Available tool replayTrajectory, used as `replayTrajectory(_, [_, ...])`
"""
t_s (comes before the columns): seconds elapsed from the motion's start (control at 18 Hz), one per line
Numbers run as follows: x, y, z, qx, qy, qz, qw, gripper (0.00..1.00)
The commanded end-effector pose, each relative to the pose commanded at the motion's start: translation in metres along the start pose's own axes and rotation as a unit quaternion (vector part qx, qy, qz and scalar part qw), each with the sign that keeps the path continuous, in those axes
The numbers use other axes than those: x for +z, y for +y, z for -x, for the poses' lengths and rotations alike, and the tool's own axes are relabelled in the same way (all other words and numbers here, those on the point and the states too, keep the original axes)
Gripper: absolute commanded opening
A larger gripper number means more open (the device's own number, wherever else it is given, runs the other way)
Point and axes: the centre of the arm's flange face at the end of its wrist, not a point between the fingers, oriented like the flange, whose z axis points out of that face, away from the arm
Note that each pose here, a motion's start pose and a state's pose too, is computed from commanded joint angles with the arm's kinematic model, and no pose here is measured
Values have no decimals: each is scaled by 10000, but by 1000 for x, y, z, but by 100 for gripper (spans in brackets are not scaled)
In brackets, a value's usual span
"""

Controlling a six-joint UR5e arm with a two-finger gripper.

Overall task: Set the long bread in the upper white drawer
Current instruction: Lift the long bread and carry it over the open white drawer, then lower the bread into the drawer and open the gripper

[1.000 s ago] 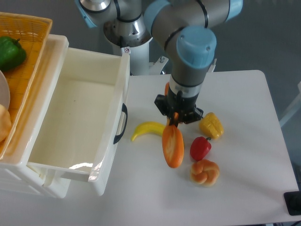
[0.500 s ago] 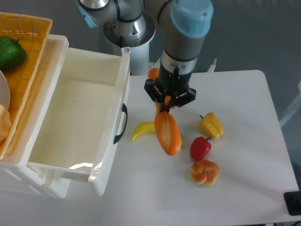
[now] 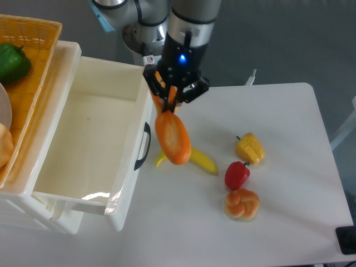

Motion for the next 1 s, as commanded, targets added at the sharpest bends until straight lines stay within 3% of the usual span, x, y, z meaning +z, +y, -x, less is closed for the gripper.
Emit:
replayTrajectory(0.28, [19, -4, -32, 69, 139, 149, 9998, 12])
replayTrajectory(0.39, [25, -3, -34, 77, 155, 213, 9996, 18])
replayTrajectory(0.67, [40, -2, -42, 182, 224, 312, 9991, 21])
replayTrajectory(0.78, [50, -2, -58, 328, 266, 334, 9986, 25])
replayTrajectory(0.89, [58, -1, -68, 444, 288, 407, 9978, 37])
replayTrajectory(1.0, [68, -4, -65, 471, 235, 460, 9976, 38])
